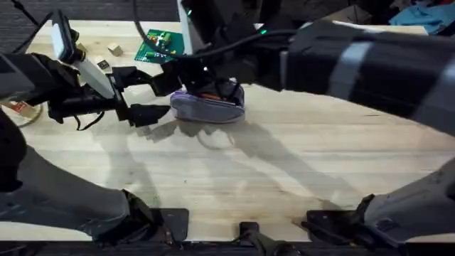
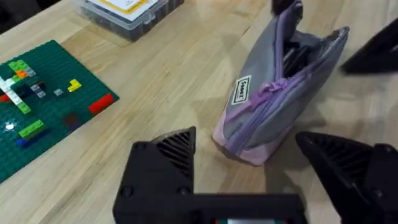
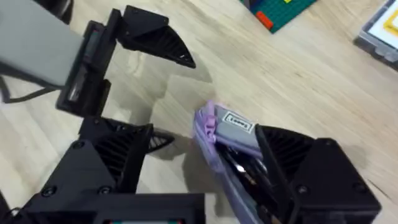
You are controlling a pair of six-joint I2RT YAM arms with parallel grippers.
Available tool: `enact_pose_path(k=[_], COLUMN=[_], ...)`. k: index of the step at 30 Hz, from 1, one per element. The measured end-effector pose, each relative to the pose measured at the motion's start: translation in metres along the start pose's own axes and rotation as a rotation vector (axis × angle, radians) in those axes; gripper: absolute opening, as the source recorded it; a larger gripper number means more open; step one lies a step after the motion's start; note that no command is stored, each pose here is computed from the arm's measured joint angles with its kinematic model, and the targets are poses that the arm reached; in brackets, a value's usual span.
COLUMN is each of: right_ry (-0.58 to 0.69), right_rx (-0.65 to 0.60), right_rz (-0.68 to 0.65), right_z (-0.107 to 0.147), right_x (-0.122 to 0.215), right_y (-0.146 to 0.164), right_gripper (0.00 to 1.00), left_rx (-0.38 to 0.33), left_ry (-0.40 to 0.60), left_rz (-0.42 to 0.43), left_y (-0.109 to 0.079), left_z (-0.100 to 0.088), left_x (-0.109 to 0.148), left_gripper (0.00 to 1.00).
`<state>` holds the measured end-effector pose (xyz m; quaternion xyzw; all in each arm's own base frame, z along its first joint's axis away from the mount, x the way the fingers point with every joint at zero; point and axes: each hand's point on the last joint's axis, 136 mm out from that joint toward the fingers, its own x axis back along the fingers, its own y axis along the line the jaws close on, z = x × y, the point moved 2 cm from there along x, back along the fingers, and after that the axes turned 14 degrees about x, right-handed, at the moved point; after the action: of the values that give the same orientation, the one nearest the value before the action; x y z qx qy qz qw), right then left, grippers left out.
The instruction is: Unzip the bag, pick up the pens from the table one at a time and place them inside, then zip the bag closed.
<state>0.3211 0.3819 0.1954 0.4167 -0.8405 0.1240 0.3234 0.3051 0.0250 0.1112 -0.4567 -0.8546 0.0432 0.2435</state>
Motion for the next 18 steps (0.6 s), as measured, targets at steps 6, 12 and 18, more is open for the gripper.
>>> enact_pose_path(k=[6, 12, 18], right_ry=[-0.015, 0.009, 0.047], right_rx=[0.003, -0.012, -0.050], right_rz=[0.001, 0.002, 0.003], right_z=[0.003, 0.013, 0.027], right_x=[-0.024, -0.039, -0.053], right_y=[-0.001, -0.002, -0.004], right_gripper=[0.998, 0.998, 0.976], left_rx=[0.000, 0.000, 0.000], left_ry=[0.000, 0.000, 0.000], left_rz=[0.000, 0.000, 0.000], left_y=[0.000, 0.000, 0.000], left_z=[0.000, 0.000, 0.000], left_x=[0.000, 0.000, 0.000], left_gripper=[0.993, 0.993, 0.993])
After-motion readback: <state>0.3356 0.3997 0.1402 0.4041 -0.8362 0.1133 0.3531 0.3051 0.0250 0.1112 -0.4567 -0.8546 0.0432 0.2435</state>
